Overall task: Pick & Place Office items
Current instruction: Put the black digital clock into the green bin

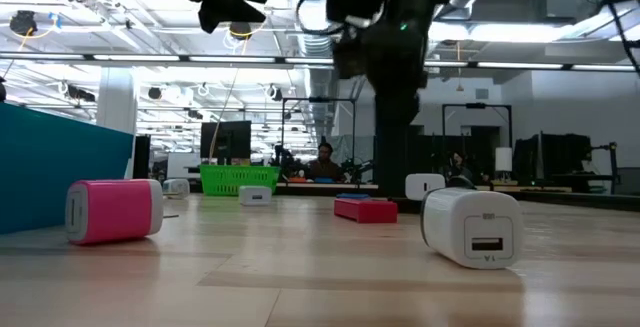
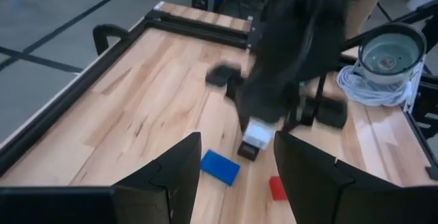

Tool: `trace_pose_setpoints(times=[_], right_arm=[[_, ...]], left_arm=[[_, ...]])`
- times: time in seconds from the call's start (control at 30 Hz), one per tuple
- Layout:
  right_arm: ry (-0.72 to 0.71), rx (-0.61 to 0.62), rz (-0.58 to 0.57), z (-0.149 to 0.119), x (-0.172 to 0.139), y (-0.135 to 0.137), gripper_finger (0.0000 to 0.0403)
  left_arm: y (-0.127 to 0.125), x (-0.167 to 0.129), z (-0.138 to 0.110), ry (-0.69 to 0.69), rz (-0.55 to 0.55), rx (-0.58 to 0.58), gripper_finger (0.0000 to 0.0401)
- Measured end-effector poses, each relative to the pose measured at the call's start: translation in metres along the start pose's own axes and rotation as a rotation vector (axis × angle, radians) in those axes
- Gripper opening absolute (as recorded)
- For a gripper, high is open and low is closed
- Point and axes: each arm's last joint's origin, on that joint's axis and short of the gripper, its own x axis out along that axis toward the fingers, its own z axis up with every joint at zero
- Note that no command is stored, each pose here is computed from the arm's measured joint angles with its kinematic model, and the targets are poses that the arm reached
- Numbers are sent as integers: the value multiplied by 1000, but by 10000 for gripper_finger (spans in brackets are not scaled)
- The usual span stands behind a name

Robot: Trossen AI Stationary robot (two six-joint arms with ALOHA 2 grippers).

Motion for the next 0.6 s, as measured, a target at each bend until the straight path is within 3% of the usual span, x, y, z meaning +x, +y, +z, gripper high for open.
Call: trace_pose_setpoints(times=[0.27,0.6], right_arm=[[164,12,-37,-1,37,-1,240],[162,-16,-58,-4,42,0,240]], left_arm=[[0,-10,2,-19,-4,-17,181],[0,-14,5,-43,-8,-26,181]])
